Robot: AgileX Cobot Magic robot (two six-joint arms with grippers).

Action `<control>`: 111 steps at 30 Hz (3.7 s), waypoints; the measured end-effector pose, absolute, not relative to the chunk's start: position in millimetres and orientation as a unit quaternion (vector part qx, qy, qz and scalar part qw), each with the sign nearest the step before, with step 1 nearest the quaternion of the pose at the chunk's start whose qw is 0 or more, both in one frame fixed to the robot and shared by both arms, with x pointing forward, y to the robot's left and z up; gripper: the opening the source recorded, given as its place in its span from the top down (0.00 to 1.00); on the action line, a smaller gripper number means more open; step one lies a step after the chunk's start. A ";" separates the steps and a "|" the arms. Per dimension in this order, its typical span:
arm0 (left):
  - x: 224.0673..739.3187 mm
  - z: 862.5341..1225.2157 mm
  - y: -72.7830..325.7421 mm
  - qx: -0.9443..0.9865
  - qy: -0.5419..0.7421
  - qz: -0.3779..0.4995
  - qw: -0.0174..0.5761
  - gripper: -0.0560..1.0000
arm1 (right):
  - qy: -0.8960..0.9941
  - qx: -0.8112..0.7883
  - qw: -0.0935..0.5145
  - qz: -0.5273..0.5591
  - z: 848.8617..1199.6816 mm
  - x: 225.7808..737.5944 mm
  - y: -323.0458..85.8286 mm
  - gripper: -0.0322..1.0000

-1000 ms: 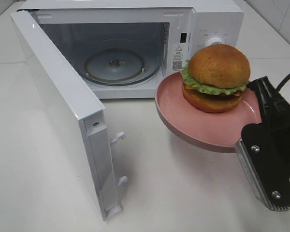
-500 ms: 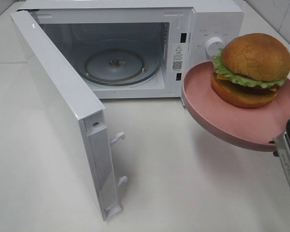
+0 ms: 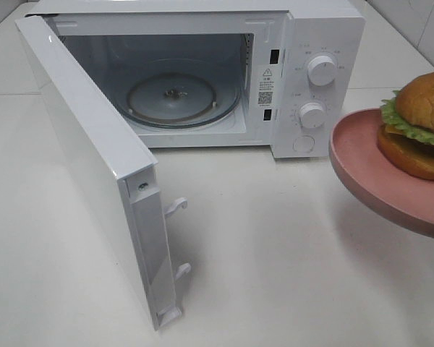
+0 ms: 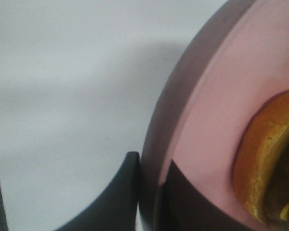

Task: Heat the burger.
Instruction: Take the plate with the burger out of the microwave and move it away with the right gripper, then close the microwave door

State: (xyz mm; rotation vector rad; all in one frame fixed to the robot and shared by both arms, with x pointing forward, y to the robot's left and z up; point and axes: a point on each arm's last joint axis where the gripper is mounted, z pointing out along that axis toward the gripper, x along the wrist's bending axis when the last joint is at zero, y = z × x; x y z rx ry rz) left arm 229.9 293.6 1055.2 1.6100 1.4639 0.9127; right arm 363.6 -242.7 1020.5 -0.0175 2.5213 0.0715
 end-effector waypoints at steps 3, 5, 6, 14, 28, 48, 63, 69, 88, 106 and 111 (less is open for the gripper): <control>229.9 1055.2 293.6 0.631 0.574 0.358 0.381 0.02 | 0.952 0.013 0.305 0.020 1020.5 363.7 -245.0 0.90; 229.9 1055.2 293.6 0.631 0.574 0.358 0.381 0.02 | 0.952 0.026 0.305 0.016 1020.4 363.7 -246.5 0.90; 229.9 1055.2 293.6 0.631 0.574 0.358 0.381 0.02 | 0.952 0.045 0.303 0.015 1020.2 363.4 -247.6 0.90; 229.9 1055.2 293.6 0.631 0.574 0.358 0.381 0.02 | 0.950 0.135 0.282 0.009 1018.1 359.4 -253.3 0.90; 229.9 1055.2 293.6 0.631 0.574 0.358 0.381 0.02 | 0.914 0.307 0.262 -0.038 1007.5 366.1 -259.0 0.90; 229.9 1055.2 293.6 0.631 0.574 0.358 0.381 0.02 | 0.846 0.471 0.233 -0.086 961.2 398.5 -239.6 0.90; 229.9 1055.2 293.6 0.631 0.574 0.358 0.381 0.02 | 0.827 0.490 0.246 -0.120 925.4 418.5 -230.8 0.90; 229.9 1055.2 293.6 0.631 0.574 0.358 0.381 0.02 | 0.823 0.507 0.225 -0.122 905.7 426.1 -230.2 0.90; 229.9 1055.2 293.6 0.631 0.574 0.358 0.381 0.02 | 0.795 0.553 0.205 -0.145 879.6 447.2 -260.2 0.90; 229.9 1055.2 293.6 0.631 0.574 0.358 0.381 0.02 | 0.783 0.568 0.205 -0.148 883.0 447.7 -260.6 0.54; 229.9 1055.2 293.6 0.631 0.574 0.358 0.381 0.02 | 0.776 0.583 0.215 -0.106 903.8 450.1 -257.1 0.48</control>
